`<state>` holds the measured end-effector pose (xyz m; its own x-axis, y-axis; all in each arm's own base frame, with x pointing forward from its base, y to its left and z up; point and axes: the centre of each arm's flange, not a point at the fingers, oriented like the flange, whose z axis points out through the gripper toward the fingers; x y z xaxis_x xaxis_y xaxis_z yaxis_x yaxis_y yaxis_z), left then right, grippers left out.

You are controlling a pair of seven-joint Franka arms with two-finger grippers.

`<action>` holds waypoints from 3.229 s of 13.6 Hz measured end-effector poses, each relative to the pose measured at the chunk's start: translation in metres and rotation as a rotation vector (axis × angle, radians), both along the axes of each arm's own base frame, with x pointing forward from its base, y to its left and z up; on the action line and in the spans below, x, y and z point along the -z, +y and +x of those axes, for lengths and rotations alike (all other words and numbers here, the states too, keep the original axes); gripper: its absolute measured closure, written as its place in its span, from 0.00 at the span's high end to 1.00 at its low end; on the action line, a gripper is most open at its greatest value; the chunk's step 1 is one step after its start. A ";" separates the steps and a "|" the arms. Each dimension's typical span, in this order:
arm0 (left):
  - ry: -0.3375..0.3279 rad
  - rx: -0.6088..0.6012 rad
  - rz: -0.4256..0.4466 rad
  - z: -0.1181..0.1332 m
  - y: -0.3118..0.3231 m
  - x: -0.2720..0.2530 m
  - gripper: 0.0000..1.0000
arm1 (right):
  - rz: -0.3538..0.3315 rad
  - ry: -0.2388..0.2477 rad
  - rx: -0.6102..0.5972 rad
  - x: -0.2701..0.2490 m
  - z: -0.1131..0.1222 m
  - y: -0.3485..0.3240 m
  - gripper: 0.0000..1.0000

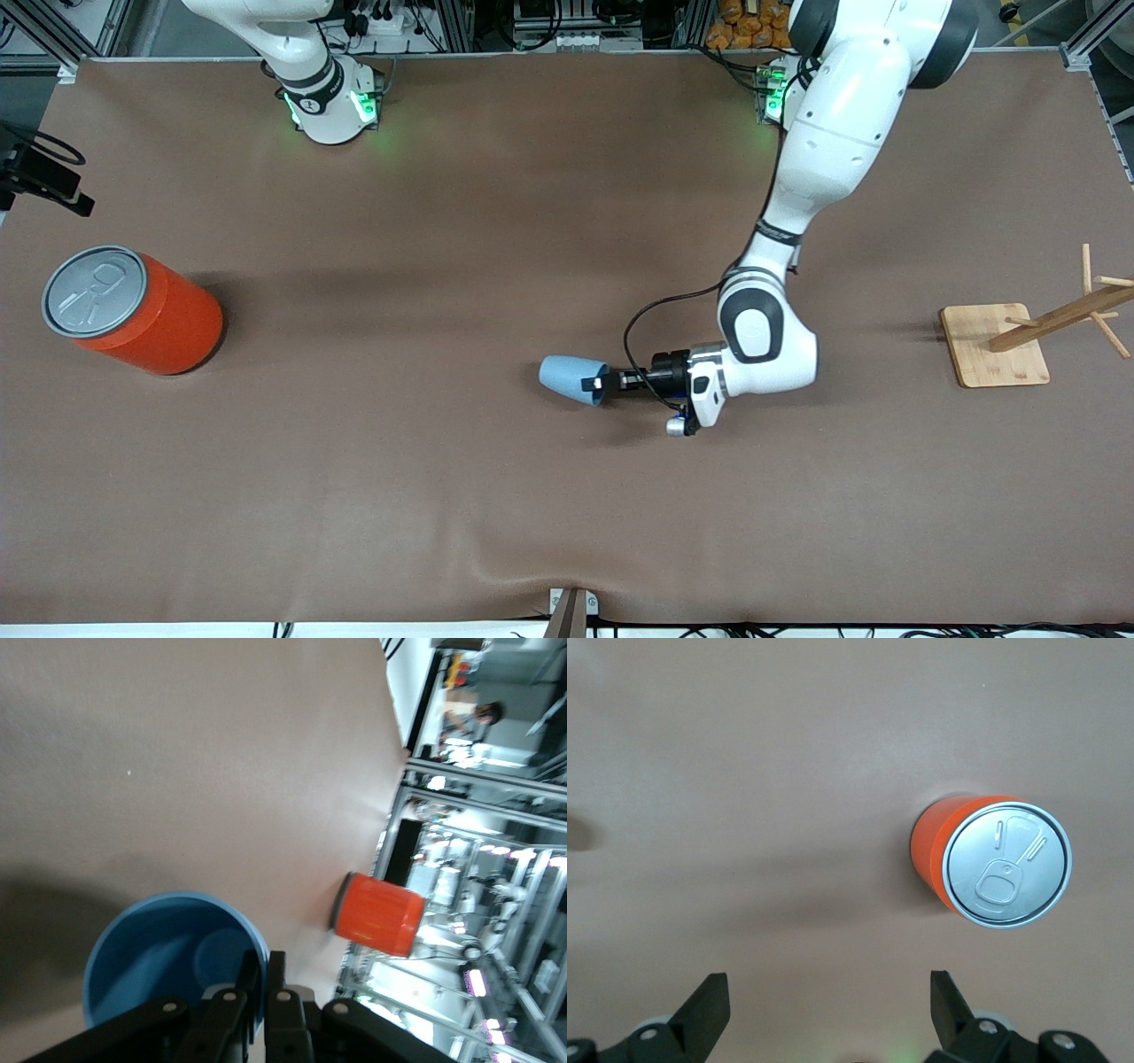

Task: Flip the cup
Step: 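Lower the cup upright onto the table with the left gripper, then open the left gripper and lift it away from the cup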

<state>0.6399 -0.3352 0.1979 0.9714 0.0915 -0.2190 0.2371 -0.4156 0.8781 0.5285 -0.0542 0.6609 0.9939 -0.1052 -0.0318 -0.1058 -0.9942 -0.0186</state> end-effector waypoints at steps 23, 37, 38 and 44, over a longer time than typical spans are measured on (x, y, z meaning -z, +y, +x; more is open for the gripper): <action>-0.059 -0.220 1.353 -0.017 0.143 -0.072 0.05 | 0.001 0.032 -0.011 0.020 0.013 0.004 1.00; 0.048 -0.310 1.299 -0.008 0.192 -0.064 0.35 | 0.001 0.033 -0.011 0.020 0.013 0.005 1.00; 0.045 -0.310 1.298 -0.008 0.191 -0.064 0.47 | 0.001 0.033 -0.011 0.020 0.013 0.005 1.00; -0.020 -0.285 1.279 0.005 0.183 -0.117 1.00 | 0.002 0.034 -0.011 0.020 0.013 0.005 1.00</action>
